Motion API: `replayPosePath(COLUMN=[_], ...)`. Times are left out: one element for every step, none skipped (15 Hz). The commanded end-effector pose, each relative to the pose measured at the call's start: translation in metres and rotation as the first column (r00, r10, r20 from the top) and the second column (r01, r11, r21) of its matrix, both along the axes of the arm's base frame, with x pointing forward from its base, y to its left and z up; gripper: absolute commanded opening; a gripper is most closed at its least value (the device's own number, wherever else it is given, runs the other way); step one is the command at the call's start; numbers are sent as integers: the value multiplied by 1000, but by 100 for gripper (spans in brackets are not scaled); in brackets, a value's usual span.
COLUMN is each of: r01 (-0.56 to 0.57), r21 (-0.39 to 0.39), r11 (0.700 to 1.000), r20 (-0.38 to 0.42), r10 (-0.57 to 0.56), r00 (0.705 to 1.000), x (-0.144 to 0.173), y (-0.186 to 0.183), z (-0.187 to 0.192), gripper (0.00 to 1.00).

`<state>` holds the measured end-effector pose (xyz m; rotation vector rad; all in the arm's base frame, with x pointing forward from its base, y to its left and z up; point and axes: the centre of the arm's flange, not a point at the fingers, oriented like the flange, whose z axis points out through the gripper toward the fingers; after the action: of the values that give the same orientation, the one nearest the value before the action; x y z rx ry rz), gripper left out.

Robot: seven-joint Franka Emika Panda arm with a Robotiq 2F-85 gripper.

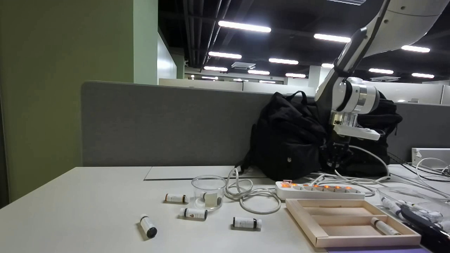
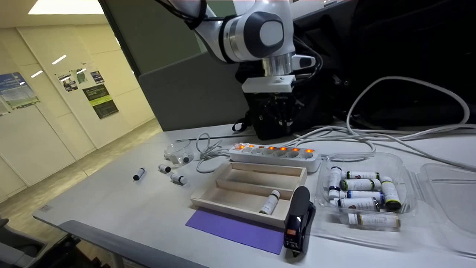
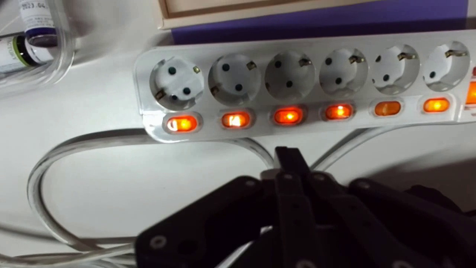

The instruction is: Turn off the third switch from the right on the extension cable

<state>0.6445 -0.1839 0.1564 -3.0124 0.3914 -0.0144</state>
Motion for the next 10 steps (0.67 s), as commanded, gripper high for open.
replayPosePath(r01=[24,25,24,24,23,21,19,16,12,12], r21=[23,29,33,39,43,49,52,52,56,56], r11=[999,999,999,999,999,999,998,999,998,998], r20=[-58,-73,-84,-89,-96,-93,-91,-89,-86,-86], r10=[-23,-22,-21,-20,-19,-17,-14,-11,-7,-7], r00=[998,997,996,996,995,996,996,996,996,996], x=[15,15,14,14,15,15,15,16,16,16], y=[-8,-8,-8,-8,-8,-7,-7,-6,-5,-3], z=[-14,-18,-21,-24,-27,-29,-30,-31,-32,-33], gripper=[0,0,0,0,0,0,0,0,0,0])
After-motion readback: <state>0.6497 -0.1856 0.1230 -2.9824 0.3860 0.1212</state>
